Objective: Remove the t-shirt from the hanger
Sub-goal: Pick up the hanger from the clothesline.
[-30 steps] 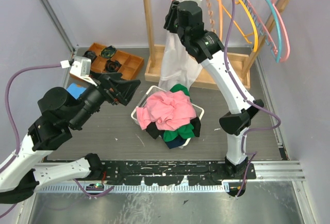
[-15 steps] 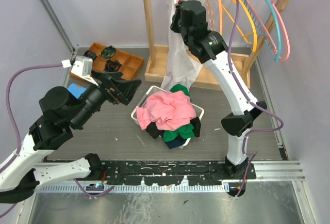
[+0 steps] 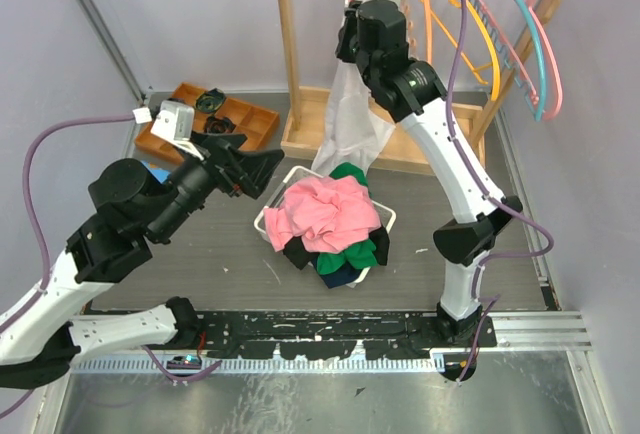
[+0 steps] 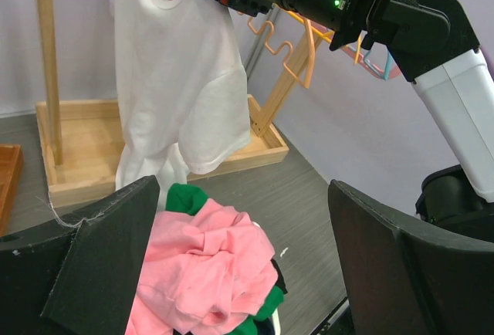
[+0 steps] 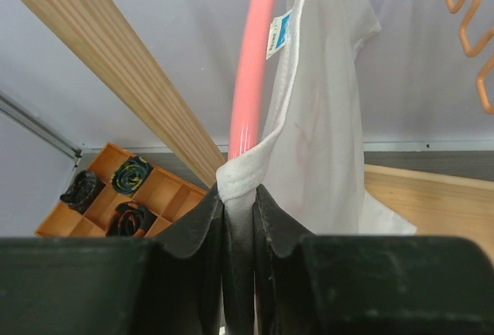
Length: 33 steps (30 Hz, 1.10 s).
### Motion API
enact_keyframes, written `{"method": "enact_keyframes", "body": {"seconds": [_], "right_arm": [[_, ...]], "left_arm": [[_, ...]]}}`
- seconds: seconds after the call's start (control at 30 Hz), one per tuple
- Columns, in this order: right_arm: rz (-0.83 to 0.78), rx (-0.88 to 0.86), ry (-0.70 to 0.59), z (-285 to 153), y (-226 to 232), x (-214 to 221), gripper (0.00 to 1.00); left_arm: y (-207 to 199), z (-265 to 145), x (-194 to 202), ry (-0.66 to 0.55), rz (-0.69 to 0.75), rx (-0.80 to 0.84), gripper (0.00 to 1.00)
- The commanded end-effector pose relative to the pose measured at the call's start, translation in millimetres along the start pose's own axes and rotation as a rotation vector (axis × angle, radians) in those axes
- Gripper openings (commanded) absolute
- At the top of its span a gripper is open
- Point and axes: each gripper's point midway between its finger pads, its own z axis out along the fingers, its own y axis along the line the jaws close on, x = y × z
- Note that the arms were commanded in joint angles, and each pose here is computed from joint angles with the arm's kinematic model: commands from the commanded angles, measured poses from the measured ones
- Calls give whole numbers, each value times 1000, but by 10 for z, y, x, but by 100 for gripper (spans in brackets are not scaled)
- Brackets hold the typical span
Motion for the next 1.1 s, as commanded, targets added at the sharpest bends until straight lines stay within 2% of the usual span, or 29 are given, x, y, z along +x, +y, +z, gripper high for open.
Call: {"method": "enact_keyframes", "body": {"seconds": [0.0, 0.27, 0.63, 0.87, 1.07], "right_arm": [[66, -122, -217, -317, 113, -780, 1], [97, -221, -292, -538, 197, -1100, 1], [119, -274, -313, -801, 179, -1231, 1], [105, -343, -264, -1044, 197, -1115, 1], [79, -362, -213, -1382, 50, -920, 1]], "left_arm": [[-100, 5, -247, -70, -3, 35, 98], [-167, 98, -298, -87, -3, 49, 98], [-233, 230, -399, -118, -2, 50, 98], [-288, 440, -654, -162, 73, 15, 98], [-299, 845, -717, -157, 124, -14, 98]]}}
